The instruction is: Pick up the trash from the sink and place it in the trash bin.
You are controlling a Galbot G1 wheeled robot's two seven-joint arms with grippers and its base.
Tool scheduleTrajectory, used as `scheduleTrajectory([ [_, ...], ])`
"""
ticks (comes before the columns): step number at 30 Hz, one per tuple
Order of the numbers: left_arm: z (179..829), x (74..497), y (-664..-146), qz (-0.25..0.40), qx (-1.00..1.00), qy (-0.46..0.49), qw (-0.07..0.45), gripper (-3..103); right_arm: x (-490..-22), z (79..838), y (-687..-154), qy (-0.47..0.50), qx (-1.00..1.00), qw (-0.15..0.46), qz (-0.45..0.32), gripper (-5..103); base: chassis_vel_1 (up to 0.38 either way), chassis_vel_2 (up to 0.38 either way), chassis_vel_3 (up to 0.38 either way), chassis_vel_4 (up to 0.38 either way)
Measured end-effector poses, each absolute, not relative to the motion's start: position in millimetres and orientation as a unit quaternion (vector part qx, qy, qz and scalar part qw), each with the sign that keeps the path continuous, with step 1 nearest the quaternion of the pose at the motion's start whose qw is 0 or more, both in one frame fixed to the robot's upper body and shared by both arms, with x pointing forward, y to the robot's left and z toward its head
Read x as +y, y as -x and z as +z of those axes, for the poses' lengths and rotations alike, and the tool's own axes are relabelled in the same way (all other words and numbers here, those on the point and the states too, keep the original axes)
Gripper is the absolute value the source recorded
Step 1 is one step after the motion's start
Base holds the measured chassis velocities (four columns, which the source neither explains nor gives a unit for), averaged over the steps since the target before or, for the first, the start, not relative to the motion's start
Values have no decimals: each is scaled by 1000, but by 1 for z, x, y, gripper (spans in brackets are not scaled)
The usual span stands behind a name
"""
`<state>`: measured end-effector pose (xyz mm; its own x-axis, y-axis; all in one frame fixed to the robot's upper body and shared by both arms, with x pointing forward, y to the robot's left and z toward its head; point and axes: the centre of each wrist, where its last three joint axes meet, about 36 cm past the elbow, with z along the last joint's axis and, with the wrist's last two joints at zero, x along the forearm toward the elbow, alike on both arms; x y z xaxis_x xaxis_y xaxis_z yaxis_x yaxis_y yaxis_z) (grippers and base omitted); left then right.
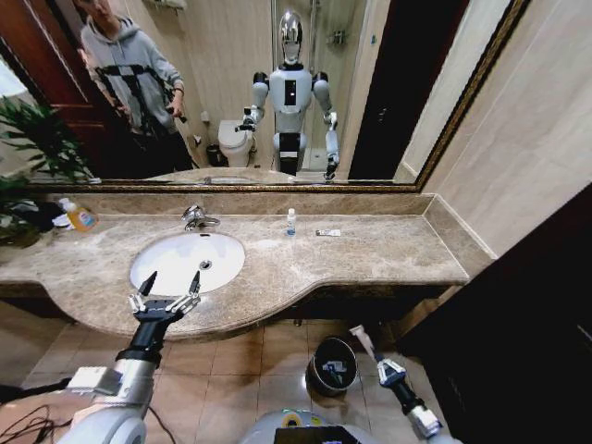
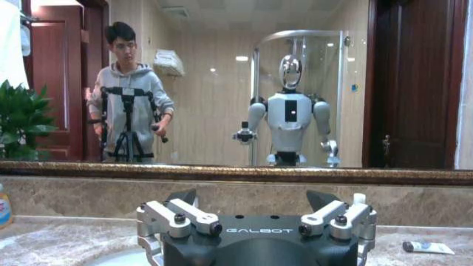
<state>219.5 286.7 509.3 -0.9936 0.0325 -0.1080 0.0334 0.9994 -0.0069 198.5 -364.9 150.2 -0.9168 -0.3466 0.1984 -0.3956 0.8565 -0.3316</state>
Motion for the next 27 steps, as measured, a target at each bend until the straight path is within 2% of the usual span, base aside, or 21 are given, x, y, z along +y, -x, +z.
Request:
scheduleTrajectory([
  [4,509,287,-219,-4,998,-17,54,100,-349,135,-204,-214,-955,72,194,0,0,0,0,0],
  [10,509,287,-219,-4,998,-17,54,100,-337,101,-216,-235,-945,130,188,0,0,0,0,0],
  [15,509,287,-219,-4,998,-17,54,100,-327,92,-232,-244,-939,147,195,0,0,0,0,0],
  [21,509,287,-219,-4,998,-17,54,100,-317,86,-261,-273,-920,158,232,0,0,0,0,0],
  [27,509,287,-219,-4,998,-17,54,100,-311,84,-285,-304,-891,195,275,0,0,0,0,0],
])
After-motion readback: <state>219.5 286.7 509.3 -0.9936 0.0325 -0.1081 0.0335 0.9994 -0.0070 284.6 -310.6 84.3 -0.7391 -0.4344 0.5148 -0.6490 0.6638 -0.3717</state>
